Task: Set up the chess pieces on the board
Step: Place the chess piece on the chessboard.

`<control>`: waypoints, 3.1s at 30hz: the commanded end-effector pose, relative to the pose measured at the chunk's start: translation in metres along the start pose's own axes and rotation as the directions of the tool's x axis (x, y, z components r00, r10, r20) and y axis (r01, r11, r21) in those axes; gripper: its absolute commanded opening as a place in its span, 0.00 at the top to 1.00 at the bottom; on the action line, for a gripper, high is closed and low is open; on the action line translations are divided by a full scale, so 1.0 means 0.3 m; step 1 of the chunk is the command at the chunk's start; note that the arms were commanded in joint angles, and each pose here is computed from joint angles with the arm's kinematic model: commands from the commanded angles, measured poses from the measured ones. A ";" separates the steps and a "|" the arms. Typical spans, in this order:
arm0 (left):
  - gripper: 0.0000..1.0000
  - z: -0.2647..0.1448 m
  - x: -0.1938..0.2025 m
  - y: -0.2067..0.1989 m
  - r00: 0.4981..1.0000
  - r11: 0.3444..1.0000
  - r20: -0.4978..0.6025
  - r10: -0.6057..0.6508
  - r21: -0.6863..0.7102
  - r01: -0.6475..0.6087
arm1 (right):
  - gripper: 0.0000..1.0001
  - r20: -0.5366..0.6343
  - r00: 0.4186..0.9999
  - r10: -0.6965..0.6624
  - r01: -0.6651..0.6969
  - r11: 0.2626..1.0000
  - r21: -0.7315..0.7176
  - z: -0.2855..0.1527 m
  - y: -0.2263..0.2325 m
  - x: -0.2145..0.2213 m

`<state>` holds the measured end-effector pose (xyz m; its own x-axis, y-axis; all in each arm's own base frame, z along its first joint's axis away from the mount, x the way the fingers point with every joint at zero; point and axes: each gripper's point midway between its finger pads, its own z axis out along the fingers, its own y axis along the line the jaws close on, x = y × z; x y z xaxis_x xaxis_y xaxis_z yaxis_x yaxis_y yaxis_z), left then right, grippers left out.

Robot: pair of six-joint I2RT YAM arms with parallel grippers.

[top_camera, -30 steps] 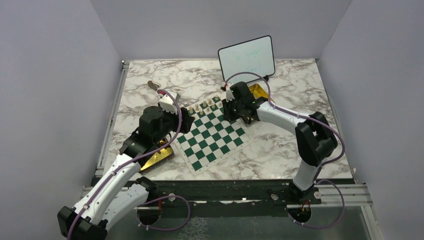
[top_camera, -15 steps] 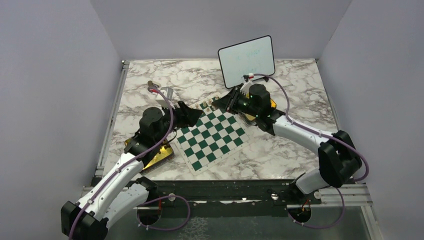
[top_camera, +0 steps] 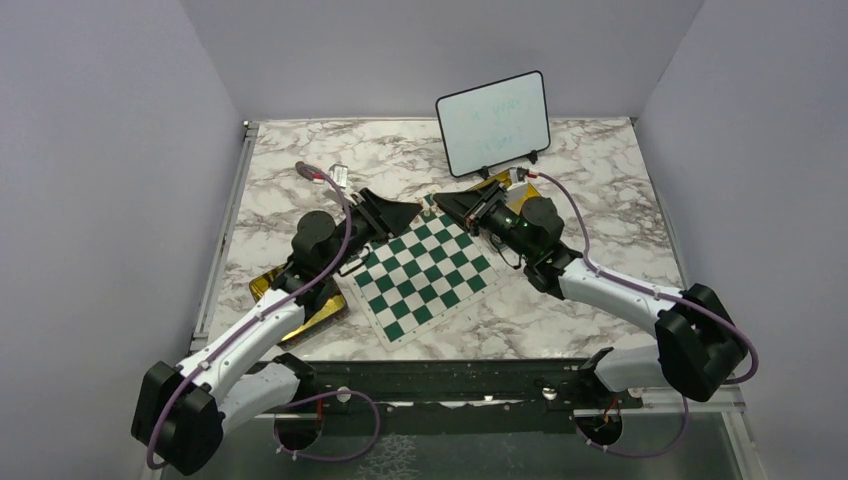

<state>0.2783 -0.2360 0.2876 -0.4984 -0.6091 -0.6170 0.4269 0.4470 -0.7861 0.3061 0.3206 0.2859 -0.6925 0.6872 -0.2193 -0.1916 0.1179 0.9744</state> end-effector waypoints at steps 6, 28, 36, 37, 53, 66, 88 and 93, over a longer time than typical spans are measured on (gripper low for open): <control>0.52 0.107 0.001 -0.143 0.999 0.991 0.019 -0.034 0.131 0.031 | 0.87 0.131 0.984 0.117 -0.106 0.990 -0.087 -0.008 0.085 -0.080; 0.67 0.178 0.001 -0.158 0.999 0.989 0.040 0.000 0.149 -0.006 | 0.88 0.132 0.980 0.152 -0.138 0.985 -0.107 -0.028 0.076 -0.078; 0.86 0.186 0.032 -0.152 1.000 0.986 0.000 -0.017 0.165 0.017 | 0.88 0.162 0.974 0.157 -0.143 0.985 -0.093 -0.040 0.050 -0.090; 0.89 0.182 0.028 -0.151 1.000 0.987 0.009 -0.016 0.163 0.014 | 0.89 0.163 0.974 0.155 -0.141 0.986 -0.090 -0.045 0.046 -0.089; 1.00 0.147 0.053 -0.126 0.996 0.982 -0.075 0.043 0.188 -0.028 | 0.88 0.089 0.996 -0.007 0.002 0.999 0.048 -0.216 -0.113 0.002; 1.00 0.165 0.160 -0.107 0.972 0.973 -0.226 0.060 0.232 -0.006 | 0.90 0.143 0.987 0.070 -0.076 0.996 0.040 -0.231 -0.130 -0.020; 1.00 -0.016 0.122 0.187 0.719 0.846 -0.607 0.338 -0.138 -0.514 | 0.02 0.055 0.928 -0.368 0.351 0.916 0.195 -0.414 -0.250 0.003; 1.00 -0.063 0.056 0.315 0.646 0.736 -0.689 0.329 -0.241 -0.632 | 0.00 -0.012 0.867 -0.498 0.476 0.822 0.314 -0.479 -0.311 -0.020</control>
<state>0.2954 -0.2419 0.2431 -0.6386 0.0269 -0.7691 0.5167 0.7557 -0.4026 0.2298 0.2226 0.2102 -0.5456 0.6512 -0.5275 -0.2670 0.4616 0.8460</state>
